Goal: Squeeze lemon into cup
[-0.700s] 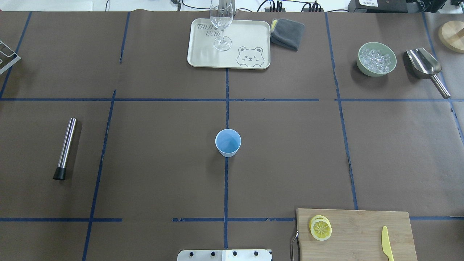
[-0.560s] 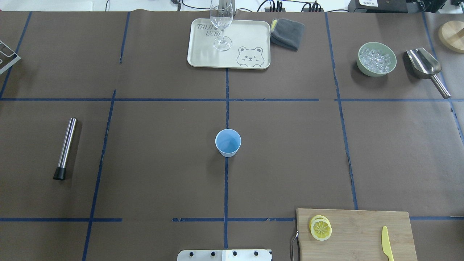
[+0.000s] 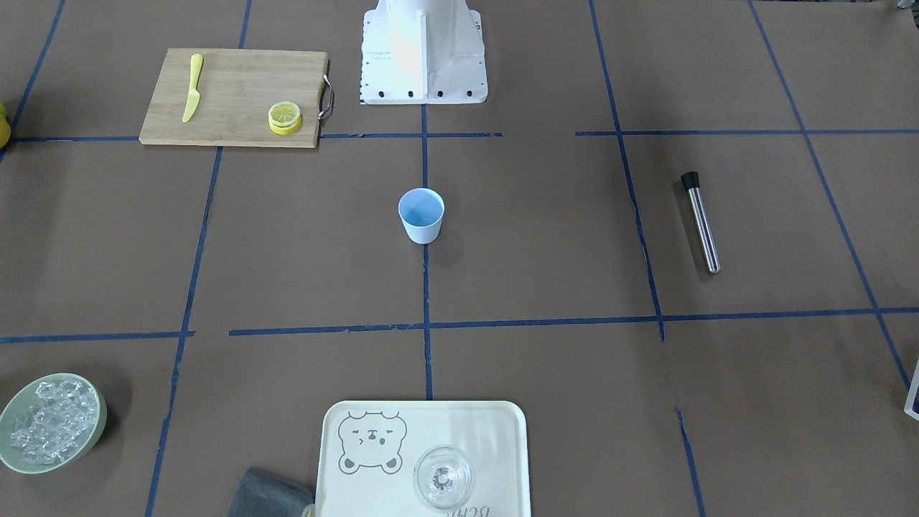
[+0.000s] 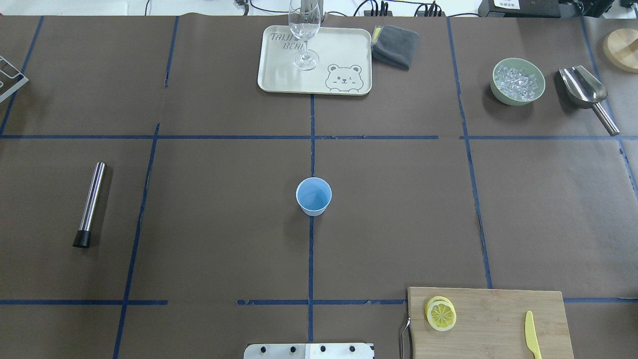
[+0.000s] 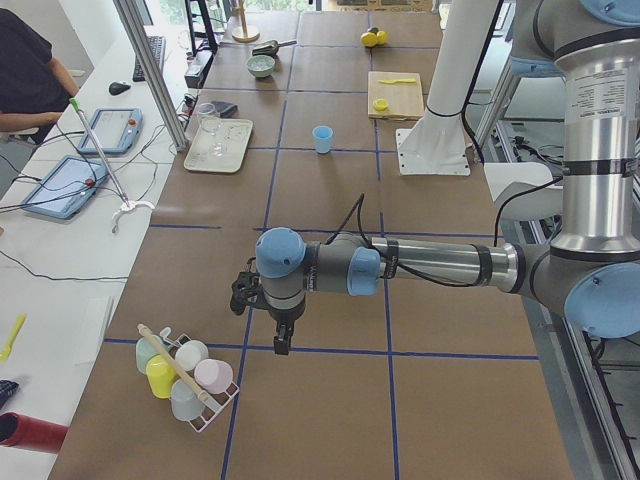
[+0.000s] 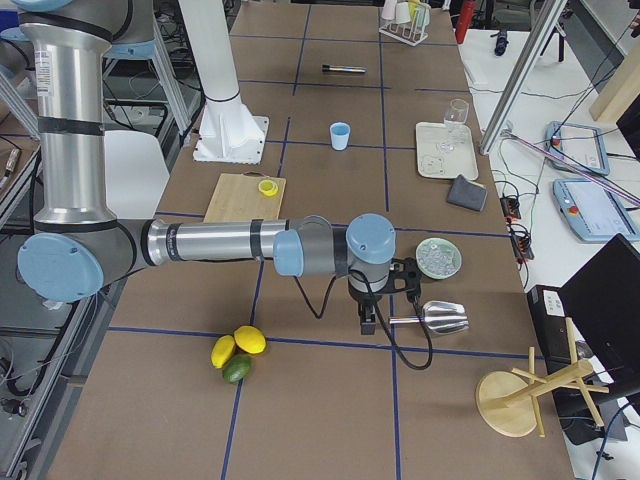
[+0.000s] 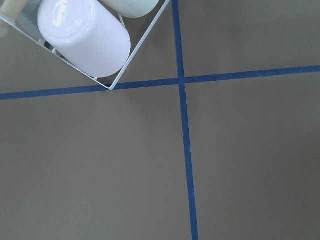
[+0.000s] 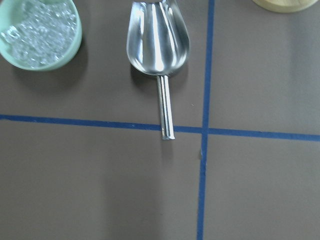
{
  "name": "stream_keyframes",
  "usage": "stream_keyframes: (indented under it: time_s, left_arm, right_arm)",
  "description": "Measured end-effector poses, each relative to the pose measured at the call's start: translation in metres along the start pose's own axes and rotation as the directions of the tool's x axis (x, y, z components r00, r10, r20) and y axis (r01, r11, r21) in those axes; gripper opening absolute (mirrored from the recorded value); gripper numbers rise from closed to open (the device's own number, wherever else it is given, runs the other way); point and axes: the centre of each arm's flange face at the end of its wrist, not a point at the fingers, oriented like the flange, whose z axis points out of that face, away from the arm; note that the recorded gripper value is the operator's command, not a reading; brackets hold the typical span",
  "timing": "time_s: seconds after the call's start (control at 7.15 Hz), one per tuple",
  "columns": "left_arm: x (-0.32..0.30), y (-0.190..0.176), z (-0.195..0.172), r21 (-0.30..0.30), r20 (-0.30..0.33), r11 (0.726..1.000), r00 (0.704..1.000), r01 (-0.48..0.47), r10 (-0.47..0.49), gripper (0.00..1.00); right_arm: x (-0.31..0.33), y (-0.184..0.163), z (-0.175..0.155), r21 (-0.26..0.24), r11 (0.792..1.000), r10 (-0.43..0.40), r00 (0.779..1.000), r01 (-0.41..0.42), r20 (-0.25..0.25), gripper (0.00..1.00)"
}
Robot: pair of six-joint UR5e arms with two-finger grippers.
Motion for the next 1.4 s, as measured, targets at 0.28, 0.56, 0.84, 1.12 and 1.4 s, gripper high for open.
stream_keyframes:
  time_s: [0.28,0.56,0.84,1.12,1.4]
  left_arm:
    - [0.010,-0.003,-0.010,0.022,0.001,1.000,1.000,-0.022,0.022,1.00]
    - [0.031,-0.014,-0.027,0.067,0.009,0.995,0.997,-0.080,0.079,1.00]
    - [0.051,-0.023,-0.028,0.095,0.010,0.985,0.990,-0.144,0.144,1.00]
    - [0.061,-0.027,-0.021,0.089,0.005,0.984,0.988,-0.157,0.157,1.00]
    - [0.074,-0.030,-0.015,0.096,-0.002,0.984,0.989,-0.149,0.149,1.00]
  right_arm:
    - [-0.055,-0.008,-0.014,0.025,1.000,-0.005,0.999,0.004,0.040,1.00]
    - [-0.142,0.001,-0.015,0.020,1.000,0.013,0.997,-0.014,0.075,1.00]
    - [-0.263,0.035,0.002,0.023,0.997,0.068,0.995,-0.070,0.068,1.00]
    - [-0.348,0.087,0.035,0.035,0.993,0.106,0.992,-0.109,0.073,1.00]
    - [-0.423,0.159,0.068,0.034,0.991,0.126,0.990,-0.128,0.062,1.00]
